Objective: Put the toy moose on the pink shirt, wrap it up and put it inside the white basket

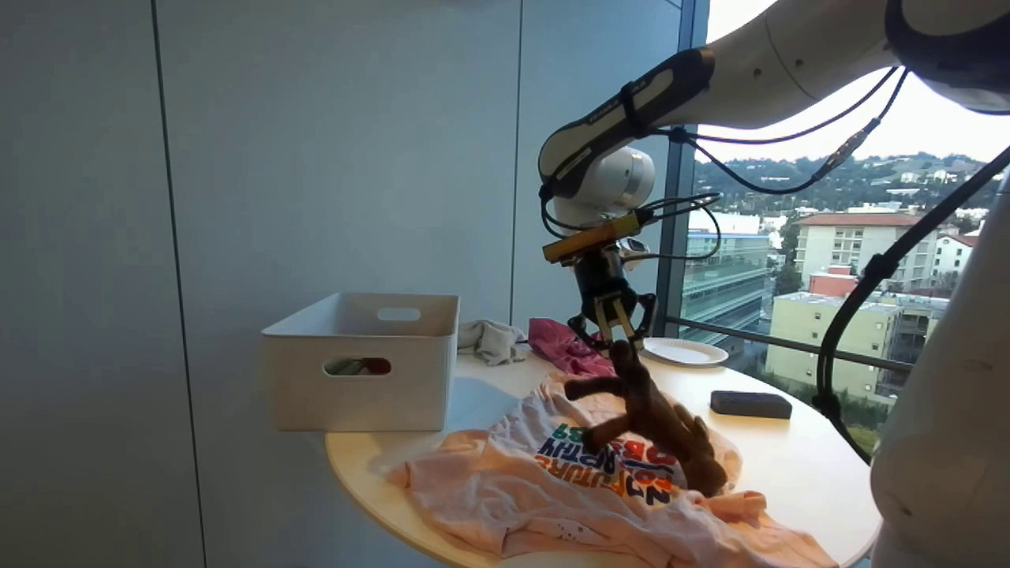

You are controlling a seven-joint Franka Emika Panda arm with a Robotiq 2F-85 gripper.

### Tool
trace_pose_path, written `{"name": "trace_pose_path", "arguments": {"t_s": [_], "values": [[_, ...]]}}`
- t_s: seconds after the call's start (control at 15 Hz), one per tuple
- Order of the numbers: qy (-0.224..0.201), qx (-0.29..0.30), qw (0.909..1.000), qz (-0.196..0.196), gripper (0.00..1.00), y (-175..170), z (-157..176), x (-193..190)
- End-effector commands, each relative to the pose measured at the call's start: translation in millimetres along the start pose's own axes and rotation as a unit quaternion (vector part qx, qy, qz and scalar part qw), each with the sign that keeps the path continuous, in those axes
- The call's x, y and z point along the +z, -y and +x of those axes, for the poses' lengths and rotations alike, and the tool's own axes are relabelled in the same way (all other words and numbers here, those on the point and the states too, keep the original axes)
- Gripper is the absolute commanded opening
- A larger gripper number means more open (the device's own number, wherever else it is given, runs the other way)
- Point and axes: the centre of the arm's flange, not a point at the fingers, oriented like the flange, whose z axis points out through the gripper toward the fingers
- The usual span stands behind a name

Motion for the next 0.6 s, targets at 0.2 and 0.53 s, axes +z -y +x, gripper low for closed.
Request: {"name": "trace_pose_path", "arguments": {"t_s": [0.2, 0.53], "values": [[0.005, -0.018, 0.9998, -0.001, 0.82, 1.8, 0.5, 2.5], [0.007, -0.018, 0.9998, -0.004, 0.83, 3.0, 2.3, 4.3]]}}
